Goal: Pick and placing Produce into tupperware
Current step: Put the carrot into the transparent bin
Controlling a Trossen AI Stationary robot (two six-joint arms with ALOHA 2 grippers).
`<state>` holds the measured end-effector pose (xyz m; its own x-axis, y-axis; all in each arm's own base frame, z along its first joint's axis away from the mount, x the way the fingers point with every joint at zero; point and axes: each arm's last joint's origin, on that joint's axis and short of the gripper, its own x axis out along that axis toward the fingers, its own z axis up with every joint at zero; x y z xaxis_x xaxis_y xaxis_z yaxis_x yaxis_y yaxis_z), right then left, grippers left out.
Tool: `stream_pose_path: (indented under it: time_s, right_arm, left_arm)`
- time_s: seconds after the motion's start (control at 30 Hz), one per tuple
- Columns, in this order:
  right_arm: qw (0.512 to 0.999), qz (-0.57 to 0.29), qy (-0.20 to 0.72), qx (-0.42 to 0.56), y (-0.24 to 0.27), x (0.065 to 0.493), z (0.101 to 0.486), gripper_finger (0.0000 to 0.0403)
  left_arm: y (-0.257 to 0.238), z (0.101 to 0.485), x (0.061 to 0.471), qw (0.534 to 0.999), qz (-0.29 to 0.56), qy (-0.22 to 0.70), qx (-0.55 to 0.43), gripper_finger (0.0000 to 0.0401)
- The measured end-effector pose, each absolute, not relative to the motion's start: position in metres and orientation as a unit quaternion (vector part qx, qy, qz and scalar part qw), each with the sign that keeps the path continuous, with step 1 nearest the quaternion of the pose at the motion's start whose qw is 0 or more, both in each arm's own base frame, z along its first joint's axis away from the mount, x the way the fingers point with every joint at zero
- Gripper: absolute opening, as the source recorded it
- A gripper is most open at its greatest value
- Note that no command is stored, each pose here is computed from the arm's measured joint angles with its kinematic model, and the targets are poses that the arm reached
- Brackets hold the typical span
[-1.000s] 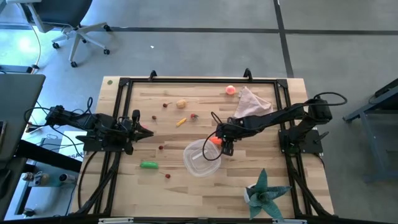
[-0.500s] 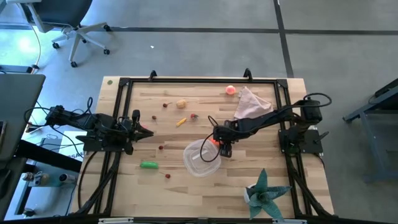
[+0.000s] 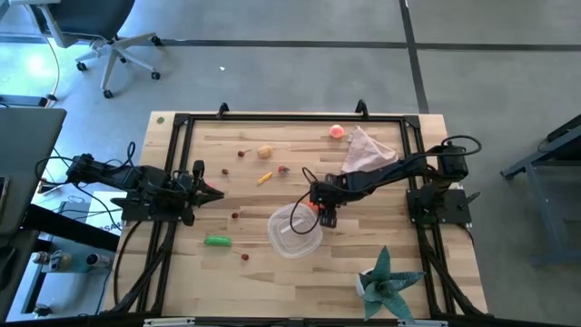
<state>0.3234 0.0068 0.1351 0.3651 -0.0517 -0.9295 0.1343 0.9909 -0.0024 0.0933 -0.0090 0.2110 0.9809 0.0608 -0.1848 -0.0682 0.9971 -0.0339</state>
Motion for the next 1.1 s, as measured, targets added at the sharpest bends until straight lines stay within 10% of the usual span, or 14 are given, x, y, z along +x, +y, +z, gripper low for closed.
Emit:
stream_pose_path:
  time_s: [1.1]
  right_arm:
    - [0.822,-0.062,0.564,0.053,0.0070,0.3224,0.1352,0.0181]
  left_arm:
    - [-0.0090,0.2110,0.0933,0.995,0.032,0.092,-0.020,0.0021]
